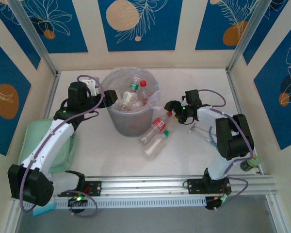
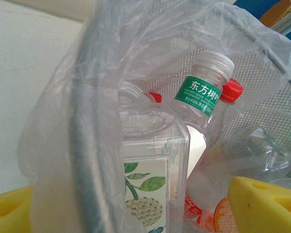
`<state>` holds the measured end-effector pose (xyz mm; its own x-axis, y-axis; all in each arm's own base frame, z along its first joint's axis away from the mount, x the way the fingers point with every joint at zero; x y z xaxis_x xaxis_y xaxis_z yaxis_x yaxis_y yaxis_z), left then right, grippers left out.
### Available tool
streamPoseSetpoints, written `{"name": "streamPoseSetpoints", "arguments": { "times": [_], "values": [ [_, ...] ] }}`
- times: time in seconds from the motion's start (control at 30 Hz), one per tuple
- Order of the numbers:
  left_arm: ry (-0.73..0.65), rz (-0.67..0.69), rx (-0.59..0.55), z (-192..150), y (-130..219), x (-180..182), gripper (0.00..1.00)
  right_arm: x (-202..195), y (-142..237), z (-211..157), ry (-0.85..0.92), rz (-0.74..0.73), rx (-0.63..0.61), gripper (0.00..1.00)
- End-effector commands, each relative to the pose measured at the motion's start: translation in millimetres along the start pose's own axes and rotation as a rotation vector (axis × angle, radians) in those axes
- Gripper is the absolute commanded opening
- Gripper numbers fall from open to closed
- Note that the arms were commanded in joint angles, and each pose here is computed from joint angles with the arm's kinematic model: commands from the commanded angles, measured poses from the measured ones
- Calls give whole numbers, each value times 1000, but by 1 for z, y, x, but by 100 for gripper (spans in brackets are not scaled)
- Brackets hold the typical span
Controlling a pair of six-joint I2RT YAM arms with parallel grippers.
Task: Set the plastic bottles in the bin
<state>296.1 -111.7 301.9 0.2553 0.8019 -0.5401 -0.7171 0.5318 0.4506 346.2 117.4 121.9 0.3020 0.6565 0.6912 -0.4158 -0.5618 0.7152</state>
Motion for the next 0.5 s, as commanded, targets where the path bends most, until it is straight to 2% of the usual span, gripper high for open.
{"name": "streamPoseSetpoints", "arguments": {
  "times": [0.0,0.47],
  "values": [
    [-16,-36,34,-2,-4,-7,84,1,-6,-3,-16,29,27,77],
    [-23,-23,33,-2,-1,-7,84,-4,-27,-5,-31,26,54,63]
  ]
}}
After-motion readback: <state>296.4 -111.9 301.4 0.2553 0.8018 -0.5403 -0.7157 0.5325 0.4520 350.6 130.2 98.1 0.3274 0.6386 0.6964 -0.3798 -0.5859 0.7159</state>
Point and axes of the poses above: each hand's point on the last joint's axis, 136 mm out from that joint toward the fingers, its own y axis back along the fingers, its own x axis along the line the jaws close on, z = x × y, the point moved 8 cm from there along y, back along the fingers
